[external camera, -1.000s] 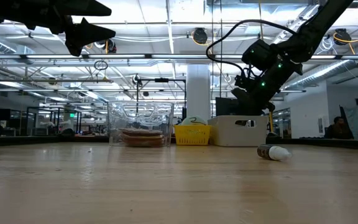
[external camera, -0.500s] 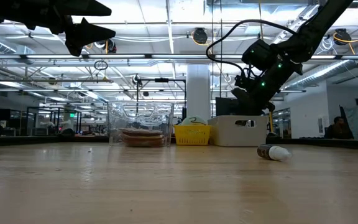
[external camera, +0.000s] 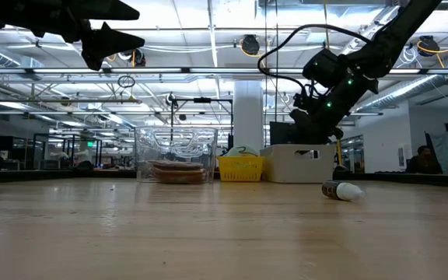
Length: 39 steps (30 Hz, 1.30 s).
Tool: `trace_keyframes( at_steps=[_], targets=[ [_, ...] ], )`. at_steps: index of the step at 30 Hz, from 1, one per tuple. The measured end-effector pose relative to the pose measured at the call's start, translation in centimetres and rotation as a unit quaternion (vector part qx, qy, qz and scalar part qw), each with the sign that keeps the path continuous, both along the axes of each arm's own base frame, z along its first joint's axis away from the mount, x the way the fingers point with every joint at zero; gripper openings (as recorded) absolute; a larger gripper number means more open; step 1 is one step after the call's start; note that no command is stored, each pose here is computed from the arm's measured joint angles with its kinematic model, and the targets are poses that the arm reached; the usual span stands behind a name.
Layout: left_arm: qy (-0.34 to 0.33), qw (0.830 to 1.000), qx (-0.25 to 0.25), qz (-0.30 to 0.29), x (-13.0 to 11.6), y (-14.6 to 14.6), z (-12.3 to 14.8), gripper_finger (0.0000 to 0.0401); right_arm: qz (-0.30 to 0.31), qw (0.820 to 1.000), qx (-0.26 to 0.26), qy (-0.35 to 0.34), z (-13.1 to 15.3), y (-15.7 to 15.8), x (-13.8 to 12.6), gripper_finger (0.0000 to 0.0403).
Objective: Pick & Place Food Item
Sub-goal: Put the brown food coloring bottle into the grey bin
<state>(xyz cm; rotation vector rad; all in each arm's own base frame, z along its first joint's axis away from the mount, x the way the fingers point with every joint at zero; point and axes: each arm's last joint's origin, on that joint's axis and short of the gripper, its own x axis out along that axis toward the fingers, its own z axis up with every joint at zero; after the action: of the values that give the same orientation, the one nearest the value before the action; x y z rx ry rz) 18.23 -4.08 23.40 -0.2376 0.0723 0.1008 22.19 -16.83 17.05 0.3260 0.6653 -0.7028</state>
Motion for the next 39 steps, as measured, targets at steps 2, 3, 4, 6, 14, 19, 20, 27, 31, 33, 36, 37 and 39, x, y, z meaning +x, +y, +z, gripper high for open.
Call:
trace_keyframes(
  at_steps=[2,3,4,6,14,19,20,27,31,33,36,37,39],
  targets=[
    [0.0,1.0,0.0,0.0,0.0,0.0,0.0,0.0253,0.011,1.0,-0.001,-0.008,0.1,0.3,0.3,0.0169],
    [0.0,1.0,0.0,0.0,0.0,0.0,0.0,0.0253,0.024,1.0,0.002,-0.015,0.2,0.5,0.5,0.0169],
    [0.0,1.0,0.0,0.0,0.0,0.0,0.0,0.0253,0.039,0.999,0.005,-0.025,0.3,0.7,0.8,0.0169],
    [0.0,1.0,0.0,0.0,0.0,0.0,0.0,0.0253,0.07,0.996,0.01,-0.046,0.5,1.3,1.4,0.0168],
    [0.0,1.0,0.0,0.0,0.0,0.0,0.0,0.0253,0.18,0.98,-0.012,-0.086,1.2,5.2,4.1,0.0165],
    [0.0,1.0,0.0,0.0,0.0,0.0,0.0,0.0253,0.253,0.962,-0.026,-0.103,1.6,8.8,5.7,0.0165],
    [0.0,1.0,0.0,0.0,0.0,0.0,0.0,0.0253,0.268,0.957,-0.026,-0.106,1.7,9.7,5.9,0.0165],
    [0.0,1.0,0.0,0.0,0.0,0.0,0.0,0.0253,0.368,0.923,-0.005,-0.111,1.7,16.4,6.8,0.0165],
    [0.0,1.0,0.0,0.0,0.0,0.0,0.0,0.0253,0.403,0.91,-0.02,-0.098,1.6,20.5,6.6,0.0166],
    [0.0,1.0,0.0,0.0,0.0,0.0,0.0,0.0253,0.428,0.899,-0.034,-0.087,1.5,22.5,6.1,0.0173],
    [0.0,1.0,0.0,0.0,0.0,0.0,0.0,0.0253,0.442,0.893,-0.041,-0.074,1.3,24.9,5.4,0.0202],
    [0.0,1.0,0.0,0.0,0.0,0.0,0.0,0.0253,0.439,0.895,-0.048,-0.064,1.1,25.4,5.2,0.0214],
    [0.0,1.0,0.0,0.0,0.0,0.0,0.0,0.0253,0.435,0.897,-0.063,-0.036,0.8,26.3,4.6,0.0241]
  ],
)
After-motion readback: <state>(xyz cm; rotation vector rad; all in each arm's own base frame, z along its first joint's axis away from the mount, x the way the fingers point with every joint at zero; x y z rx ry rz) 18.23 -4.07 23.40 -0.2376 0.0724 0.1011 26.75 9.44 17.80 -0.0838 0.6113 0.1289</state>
